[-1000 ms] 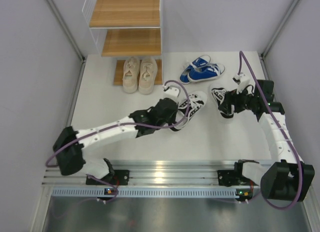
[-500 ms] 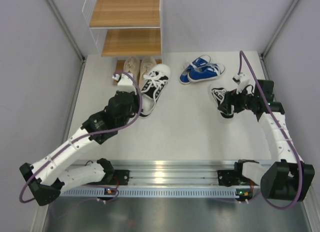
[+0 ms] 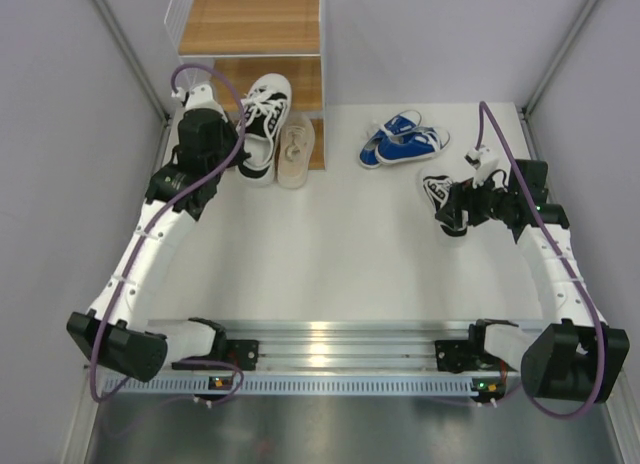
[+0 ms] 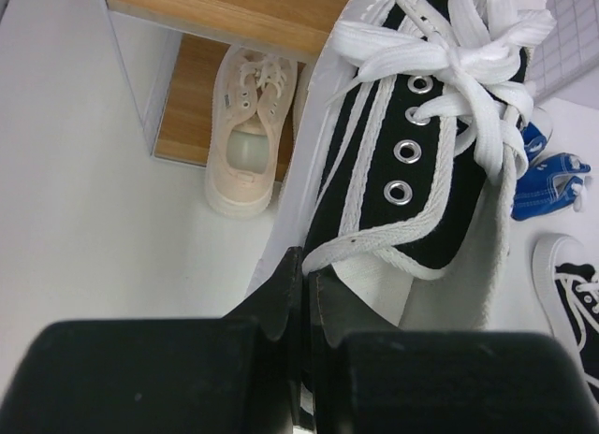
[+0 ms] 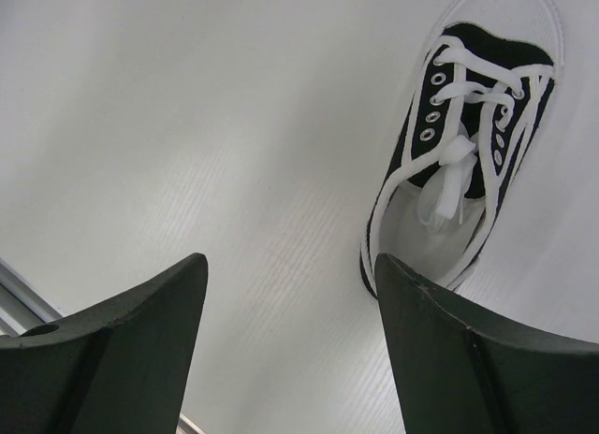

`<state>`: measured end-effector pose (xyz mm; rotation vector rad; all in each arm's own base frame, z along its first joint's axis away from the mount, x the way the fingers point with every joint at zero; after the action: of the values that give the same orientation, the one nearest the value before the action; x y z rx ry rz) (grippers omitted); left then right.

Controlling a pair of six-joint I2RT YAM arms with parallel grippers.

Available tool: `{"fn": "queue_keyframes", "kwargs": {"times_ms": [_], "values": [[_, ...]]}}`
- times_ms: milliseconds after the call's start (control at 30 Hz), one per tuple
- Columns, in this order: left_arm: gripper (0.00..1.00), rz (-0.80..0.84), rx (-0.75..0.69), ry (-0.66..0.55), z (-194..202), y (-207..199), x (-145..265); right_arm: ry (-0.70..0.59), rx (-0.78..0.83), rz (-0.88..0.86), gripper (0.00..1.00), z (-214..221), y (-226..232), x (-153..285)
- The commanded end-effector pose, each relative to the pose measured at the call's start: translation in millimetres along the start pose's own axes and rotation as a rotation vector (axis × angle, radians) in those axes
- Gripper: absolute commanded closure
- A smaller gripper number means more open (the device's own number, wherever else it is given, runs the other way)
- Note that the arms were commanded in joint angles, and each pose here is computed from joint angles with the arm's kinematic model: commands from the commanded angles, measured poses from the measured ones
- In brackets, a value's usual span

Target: Place and organize the shoes onto the shoe shelf

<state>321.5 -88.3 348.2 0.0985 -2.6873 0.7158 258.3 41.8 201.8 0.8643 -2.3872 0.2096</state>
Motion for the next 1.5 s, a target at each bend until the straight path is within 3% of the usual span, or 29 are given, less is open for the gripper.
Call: {"fn": "queue_keyframes", "kwargs": {"times_ms": [0, 467, 867, 1200, 1467], "values": [[1.0, 0.095, 0.122, -0.095, -44, -22, -14, -0.053, 0.039, 0.032, 0.27, -11, -7, 6], [1.0, 0.096, 0.228, -0.198, -102, -26, -78, -0.051, 0.049, 0.043, 0.28, -12, -7, 8], [1.0, 0.084, 0.235, -0.266, -123, -26, -118, -0.052, 0.053, 0.042, 0.28, -11, -7, 8], [1.0, 0.076, 0.257, -0.248, -119, -24, -135, -0.051, 0.054, 0.041, 0.28, -10, -6, 9], [0.63, 0.092, 0.295, -0.228, -114, -25, -130, -0.055, 0.059, 0.045, 0.28, -10, -5, 10]]}}
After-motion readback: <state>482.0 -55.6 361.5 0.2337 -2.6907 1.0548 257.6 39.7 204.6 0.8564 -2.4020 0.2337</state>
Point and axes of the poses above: each gripper's point midway between its finger pads, its own x axis back along the fingers, its own y axis along the line the jaws close on, z = x × y, the point moved 5 cm from there along x, back along the fingers, and after that the axes turned 12 degrees about x, right-handed, at the moved point
